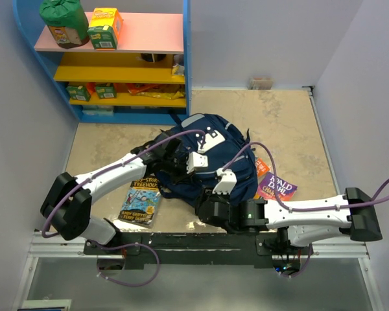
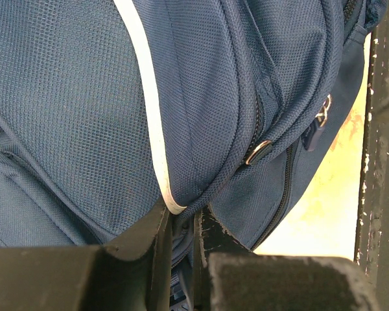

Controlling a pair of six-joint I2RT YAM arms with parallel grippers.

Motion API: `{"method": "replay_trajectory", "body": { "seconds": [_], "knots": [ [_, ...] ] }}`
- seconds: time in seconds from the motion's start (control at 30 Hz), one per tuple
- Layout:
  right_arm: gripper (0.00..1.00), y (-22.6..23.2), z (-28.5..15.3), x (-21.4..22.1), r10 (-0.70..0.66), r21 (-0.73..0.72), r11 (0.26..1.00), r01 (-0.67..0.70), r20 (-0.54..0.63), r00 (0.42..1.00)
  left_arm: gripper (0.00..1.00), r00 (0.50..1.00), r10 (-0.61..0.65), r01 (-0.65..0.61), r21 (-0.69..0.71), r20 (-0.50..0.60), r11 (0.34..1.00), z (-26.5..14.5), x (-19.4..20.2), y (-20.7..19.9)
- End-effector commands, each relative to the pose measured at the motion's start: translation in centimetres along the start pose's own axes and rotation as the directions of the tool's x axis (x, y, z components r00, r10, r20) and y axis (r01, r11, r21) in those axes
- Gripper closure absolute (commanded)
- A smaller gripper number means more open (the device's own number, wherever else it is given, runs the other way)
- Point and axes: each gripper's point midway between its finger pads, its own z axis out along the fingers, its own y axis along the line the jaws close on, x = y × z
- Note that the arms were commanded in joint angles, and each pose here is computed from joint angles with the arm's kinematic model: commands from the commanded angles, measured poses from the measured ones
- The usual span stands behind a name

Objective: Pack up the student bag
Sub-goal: Zip the student bag at the center of the board.

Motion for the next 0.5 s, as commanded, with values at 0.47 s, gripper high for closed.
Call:
{"method": "replay_trajectory", "body": {
  "seconds": [0.47],
  "knots": [
    [0.54,-0.3,2.4,-3.3,0.121,0.049,0.990,-0.130,0.152,0.981,1.00,0.997,0.051,-0.045,-0.121,0.049,0.992,-1.6,-2.1,2.6]
  ]
}}
